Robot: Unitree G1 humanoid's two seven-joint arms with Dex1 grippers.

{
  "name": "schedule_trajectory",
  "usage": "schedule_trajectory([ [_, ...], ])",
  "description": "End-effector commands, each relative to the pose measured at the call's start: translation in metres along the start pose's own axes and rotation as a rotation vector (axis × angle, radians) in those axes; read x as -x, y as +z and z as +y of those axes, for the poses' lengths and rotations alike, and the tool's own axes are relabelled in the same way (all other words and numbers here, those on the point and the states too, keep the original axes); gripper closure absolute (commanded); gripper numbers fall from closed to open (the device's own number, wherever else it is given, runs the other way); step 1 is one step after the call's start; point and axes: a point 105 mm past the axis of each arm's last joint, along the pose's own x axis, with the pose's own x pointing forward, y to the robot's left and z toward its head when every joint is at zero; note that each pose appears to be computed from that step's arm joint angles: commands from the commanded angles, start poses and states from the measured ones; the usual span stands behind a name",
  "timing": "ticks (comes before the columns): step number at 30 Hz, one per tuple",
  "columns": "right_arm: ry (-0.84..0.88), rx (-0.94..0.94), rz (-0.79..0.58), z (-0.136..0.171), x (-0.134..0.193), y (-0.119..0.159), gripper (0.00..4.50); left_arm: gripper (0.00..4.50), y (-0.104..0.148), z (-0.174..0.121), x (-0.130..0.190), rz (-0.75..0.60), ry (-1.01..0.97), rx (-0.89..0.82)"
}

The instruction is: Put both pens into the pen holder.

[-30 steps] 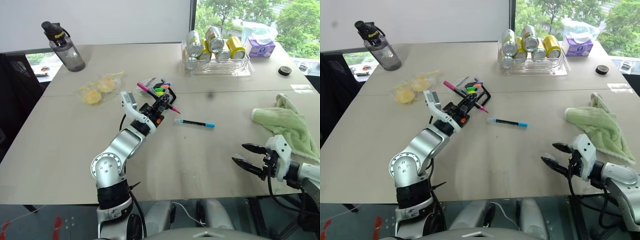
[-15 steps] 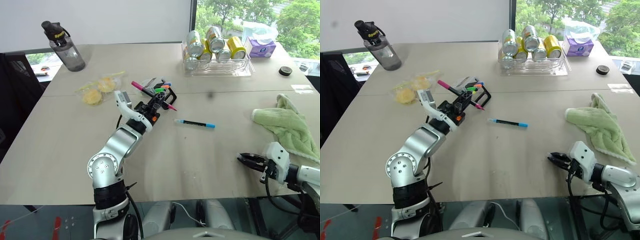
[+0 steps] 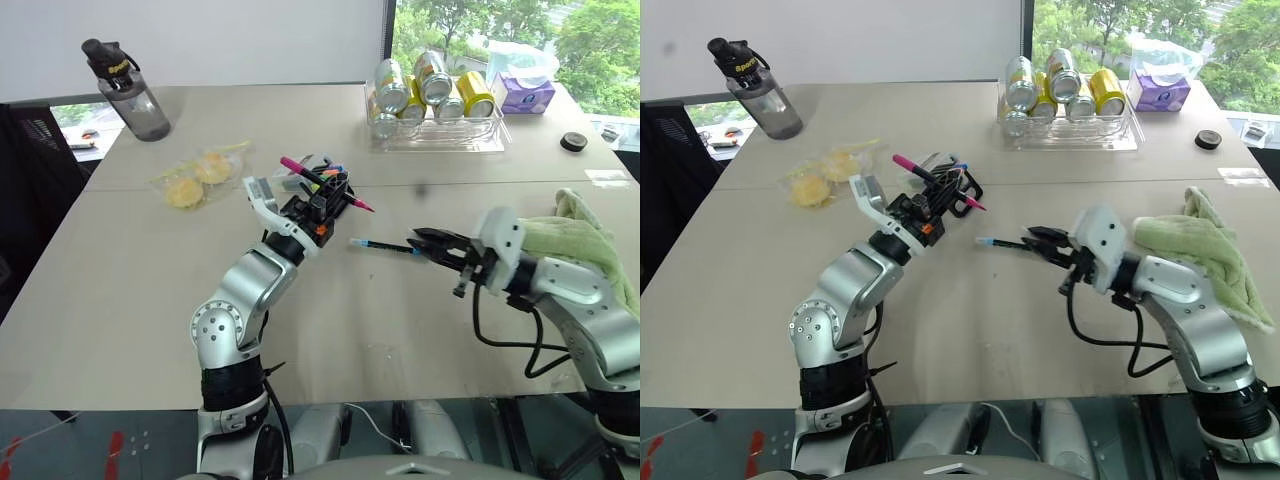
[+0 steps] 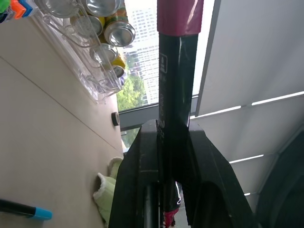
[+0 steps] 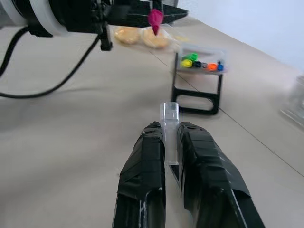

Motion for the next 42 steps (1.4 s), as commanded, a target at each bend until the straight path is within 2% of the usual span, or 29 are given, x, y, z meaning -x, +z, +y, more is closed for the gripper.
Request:
schedule_trajectory([
  [1, 0.008, 0.035, -0.051, 0.001, -0.008, 0.02, 4.48, 4.5, -0.006, -0.019, 0.0, 0.016, -0.073, -0.01],
  [15, 0.011, 0.071, -0.055, -0.004, -0.02, 0.028, 4.48, 4.5, -0.011, -0.025, -0.004, 0.032, -0.088, -0.027],
  [42, 0.001, 0.095, -0.057, -0.006, -0.012, 0.037, 4.48, 4.5, -0.011, -0.02, -0.002, 0.026, -0.06, -0.06],
])
